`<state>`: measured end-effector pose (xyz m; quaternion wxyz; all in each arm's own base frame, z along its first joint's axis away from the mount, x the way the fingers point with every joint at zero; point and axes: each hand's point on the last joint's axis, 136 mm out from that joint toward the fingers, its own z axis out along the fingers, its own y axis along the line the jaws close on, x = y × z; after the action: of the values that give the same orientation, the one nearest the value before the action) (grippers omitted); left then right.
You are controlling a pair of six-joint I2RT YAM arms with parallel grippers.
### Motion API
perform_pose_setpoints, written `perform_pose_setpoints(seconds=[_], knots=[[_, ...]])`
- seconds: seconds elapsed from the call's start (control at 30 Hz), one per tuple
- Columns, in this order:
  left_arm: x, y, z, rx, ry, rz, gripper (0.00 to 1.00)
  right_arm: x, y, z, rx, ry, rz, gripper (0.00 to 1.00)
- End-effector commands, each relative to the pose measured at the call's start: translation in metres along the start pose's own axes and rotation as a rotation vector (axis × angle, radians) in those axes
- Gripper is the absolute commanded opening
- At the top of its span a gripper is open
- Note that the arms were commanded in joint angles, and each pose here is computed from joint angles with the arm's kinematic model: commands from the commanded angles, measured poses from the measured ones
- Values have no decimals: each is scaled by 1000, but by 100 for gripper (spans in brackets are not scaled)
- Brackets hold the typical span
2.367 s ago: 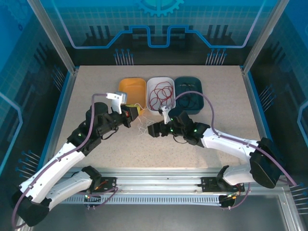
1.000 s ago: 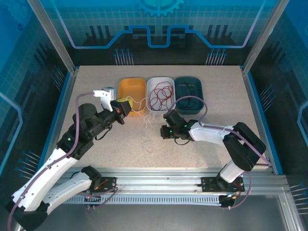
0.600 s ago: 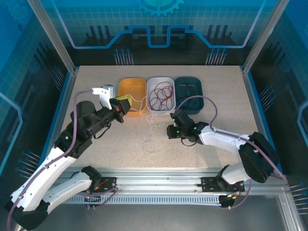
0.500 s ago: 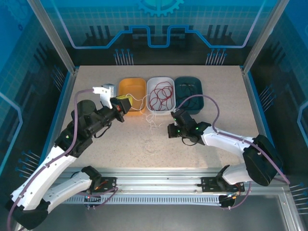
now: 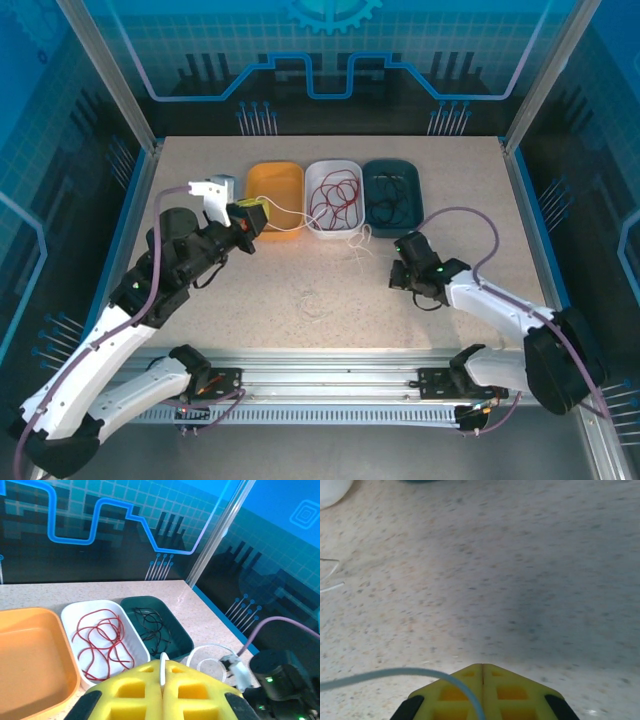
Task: Untangle the cables
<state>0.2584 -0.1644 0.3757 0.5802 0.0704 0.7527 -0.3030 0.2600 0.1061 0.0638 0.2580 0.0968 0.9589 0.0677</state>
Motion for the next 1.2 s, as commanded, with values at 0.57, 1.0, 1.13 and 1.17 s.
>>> perform_pose_setpoints(seconds=[0.57, 1.0, 1.13, 1.17], knots=[[-25, 38, -26, -237, -78, 75, 0, 1, -79, -32, 106, -27, 199, 0], [-17, -16, -6, 83, -18, 67, 0, -22, -13, -50, -182, -58, 74, 36], [-16, -31, -2, 166, 15, 48, 0, -29, 11, -62, -257, -79, 17, 46], [-17, -34, -2, 178, 15, 45, 0, -30, 19, -65, -280, -86, -6, 47]])
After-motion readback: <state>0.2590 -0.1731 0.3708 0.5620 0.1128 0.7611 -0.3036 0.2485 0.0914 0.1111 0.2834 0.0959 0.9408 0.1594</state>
